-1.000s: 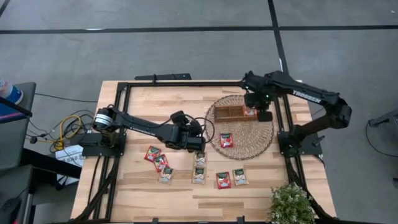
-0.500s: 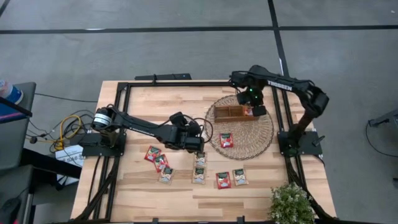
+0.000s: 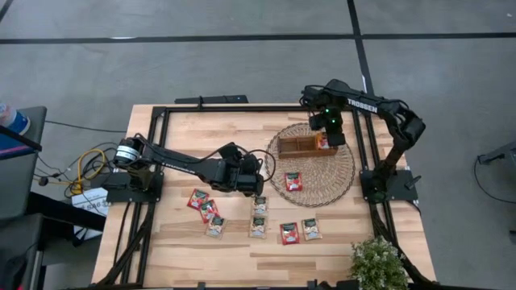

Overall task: Pick & Place Tea
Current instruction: Put the orange tea pack into the right compartment of the brown organizer

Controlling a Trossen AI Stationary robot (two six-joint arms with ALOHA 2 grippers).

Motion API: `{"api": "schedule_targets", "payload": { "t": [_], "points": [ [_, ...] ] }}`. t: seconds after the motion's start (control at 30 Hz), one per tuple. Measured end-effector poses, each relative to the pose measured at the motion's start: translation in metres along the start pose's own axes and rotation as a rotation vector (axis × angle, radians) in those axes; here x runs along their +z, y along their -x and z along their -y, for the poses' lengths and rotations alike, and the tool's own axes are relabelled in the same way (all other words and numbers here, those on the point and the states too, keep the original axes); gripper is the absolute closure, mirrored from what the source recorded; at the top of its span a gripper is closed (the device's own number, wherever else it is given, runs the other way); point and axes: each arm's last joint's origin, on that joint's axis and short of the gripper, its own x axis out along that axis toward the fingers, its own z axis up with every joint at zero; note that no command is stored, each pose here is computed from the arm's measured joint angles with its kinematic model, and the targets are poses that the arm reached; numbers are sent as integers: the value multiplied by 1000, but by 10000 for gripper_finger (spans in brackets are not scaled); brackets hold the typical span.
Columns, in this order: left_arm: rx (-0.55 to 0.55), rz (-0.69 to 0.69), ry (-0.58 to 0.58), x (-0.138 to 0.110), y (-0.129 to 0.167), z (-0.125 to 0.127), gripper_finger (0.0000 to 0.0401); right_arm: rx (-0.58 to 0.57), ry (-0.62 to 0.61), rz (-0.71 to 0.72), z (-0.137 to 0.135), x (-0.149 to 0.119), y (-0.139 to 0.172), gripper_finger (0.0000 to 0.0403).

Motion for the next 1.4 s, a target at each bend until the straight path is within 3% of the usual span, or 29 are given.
{"api": "schedule_targets", "payload": {
  "t": [0.6, 1.4],
  "points": [
    [-23, 16, 1, 2, 0, 2, 213, 28, 13, -38, -1, -4, -16, 403],
    [-32, 29, -33, 4, 0, 3, 213, -42, 67, -87, -4, 2, -15, 403]
  ]
}}
